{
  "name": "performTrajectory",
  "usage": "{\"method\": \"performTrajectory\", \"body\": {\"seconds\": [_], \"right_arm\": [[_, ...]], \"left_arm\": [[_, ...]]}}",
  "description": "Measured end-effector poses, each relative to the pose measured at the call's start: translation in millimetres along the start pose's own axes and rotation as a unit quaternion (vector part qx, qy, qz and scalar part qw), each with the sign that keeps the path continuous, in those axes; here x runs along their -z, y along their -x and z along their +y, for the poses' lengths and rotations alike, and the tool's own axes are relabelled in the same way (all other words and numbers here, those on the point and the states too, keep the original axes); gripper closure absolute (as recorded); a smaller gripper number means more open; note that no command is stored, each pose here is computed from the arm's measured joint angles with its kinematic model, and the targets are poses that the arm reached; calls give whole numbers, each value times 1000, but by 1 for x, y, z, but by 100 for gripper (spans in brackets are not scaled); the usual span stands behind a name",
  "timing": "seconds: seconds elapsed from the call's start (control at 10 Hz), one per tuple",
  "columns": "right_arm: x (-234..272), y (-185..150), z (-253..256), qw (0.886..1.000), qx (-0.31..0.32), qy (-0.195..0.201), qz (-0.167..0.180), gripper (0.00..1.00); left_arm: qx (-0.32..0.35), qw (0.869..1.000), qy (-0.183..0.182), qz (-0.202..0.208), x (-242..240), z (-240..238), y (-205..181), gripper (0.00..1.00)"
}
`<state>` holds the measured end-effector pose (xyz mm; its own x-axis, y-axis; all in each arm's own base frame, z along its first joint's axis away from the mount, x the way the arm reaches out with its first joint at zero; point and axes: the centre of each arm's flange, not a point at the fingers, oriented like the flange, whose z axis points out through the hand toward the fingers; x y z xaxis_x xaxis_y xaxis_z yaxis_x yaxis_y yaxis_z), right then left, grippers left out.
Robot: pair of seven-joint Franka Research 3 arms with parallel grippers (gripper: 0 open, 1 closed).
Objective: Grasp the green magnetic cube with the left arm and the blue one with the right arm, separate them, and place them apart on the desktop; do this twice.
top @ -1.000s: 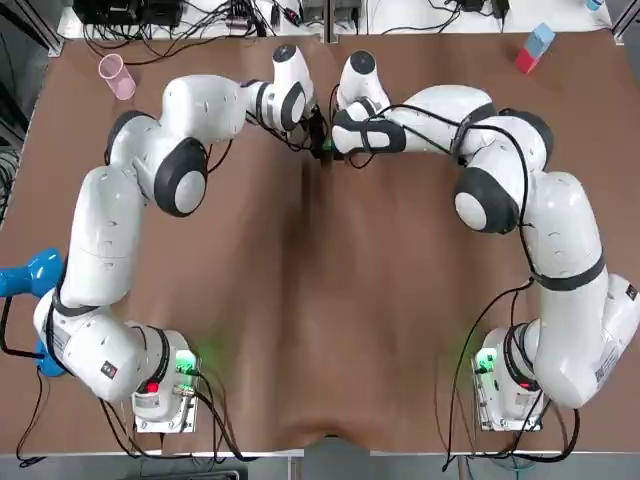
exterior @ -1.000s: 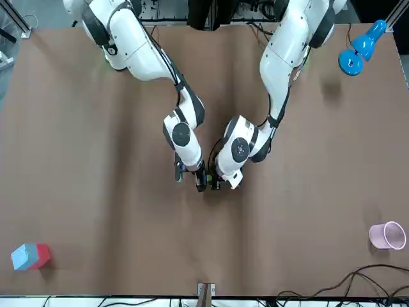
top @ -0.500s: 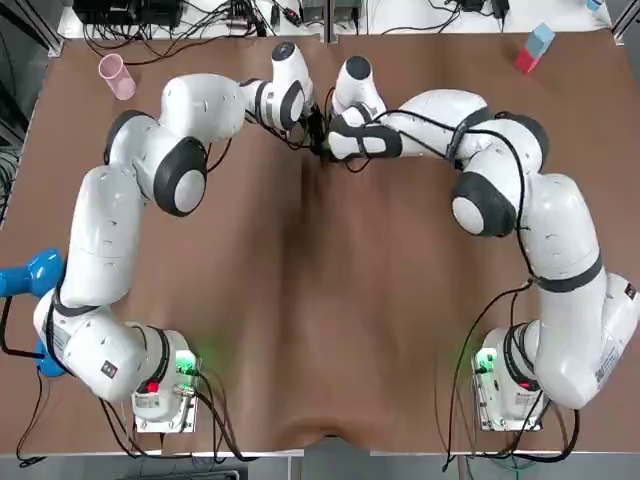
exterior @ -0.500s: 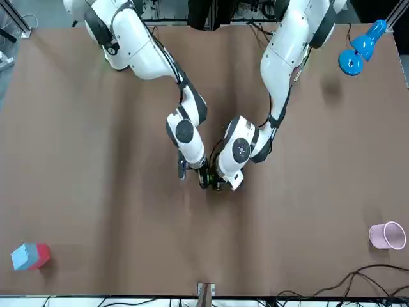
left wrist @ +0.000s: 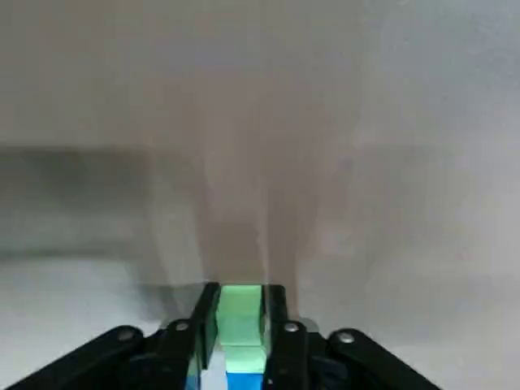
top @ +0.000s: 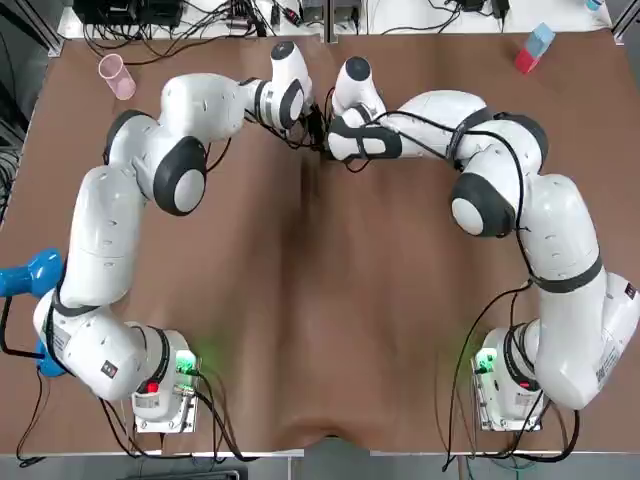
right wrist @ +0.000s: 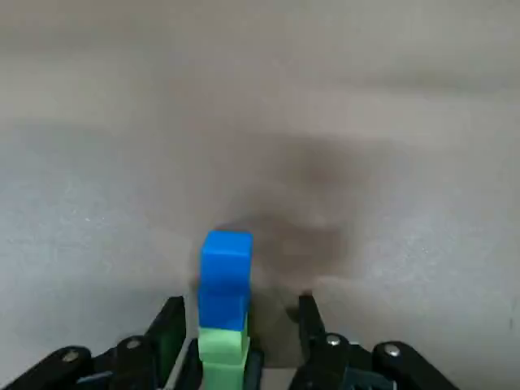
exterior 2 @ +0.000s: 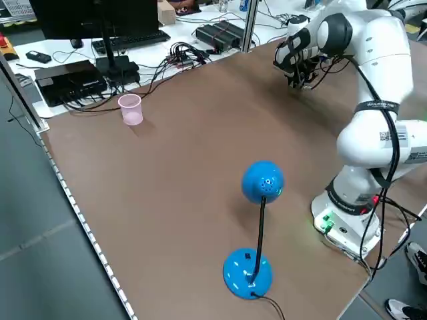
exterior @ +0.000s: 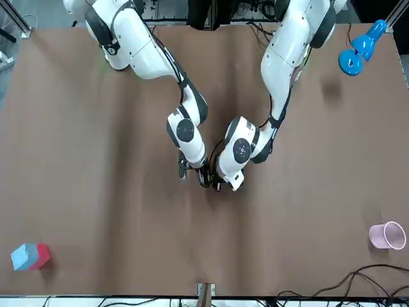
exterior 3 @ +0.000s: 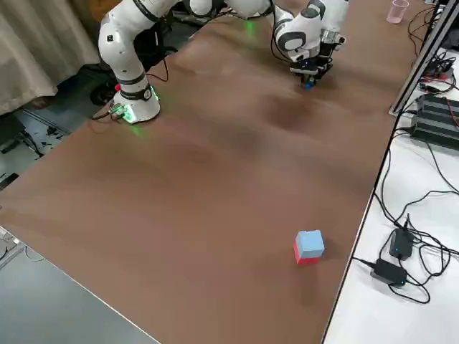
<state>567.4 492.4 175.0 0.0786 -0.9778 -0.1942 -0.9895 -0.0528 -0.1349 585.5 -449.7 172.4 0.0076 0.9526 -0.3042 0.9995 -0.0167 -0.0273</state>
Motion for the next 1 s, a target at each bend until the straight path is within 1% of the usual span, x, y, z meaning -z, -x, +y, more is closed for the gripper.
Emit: {"method": "performTrajectory", "body": {"seconds": [0.1, 0.3, 0.4, 0.5, 0.8, 1.0], "right_arm": [[0, 0, 0, 1000, 0, 0, 0, 38], [1, 2, 0, 1000, 2, -1, -1, 60], [1, 2, 0, 1000, 2, -1, -1, 65], [2, 2, -1, 1000, 2, -2, -1, 77], [2, 2, -1, 1000, 7, -4, 2, 76], [2, 1, -2, 1000, 11, -7, 5, 76]], "left_arm": [[0, 1000, 0, 0, 0, 0, 0, 76], [0, 1000, 0, 0, 0, 0, 0, 77], [0, 1000, 0, 0, 0, 0, 0, 77], [0, 1000, 0, 0, 0, 0, 0, 77], [1, 1000, 0, 0, 0, 1, -1, 77], [6, 1000, -7, 7, 6, 9, -14, 77]]}}
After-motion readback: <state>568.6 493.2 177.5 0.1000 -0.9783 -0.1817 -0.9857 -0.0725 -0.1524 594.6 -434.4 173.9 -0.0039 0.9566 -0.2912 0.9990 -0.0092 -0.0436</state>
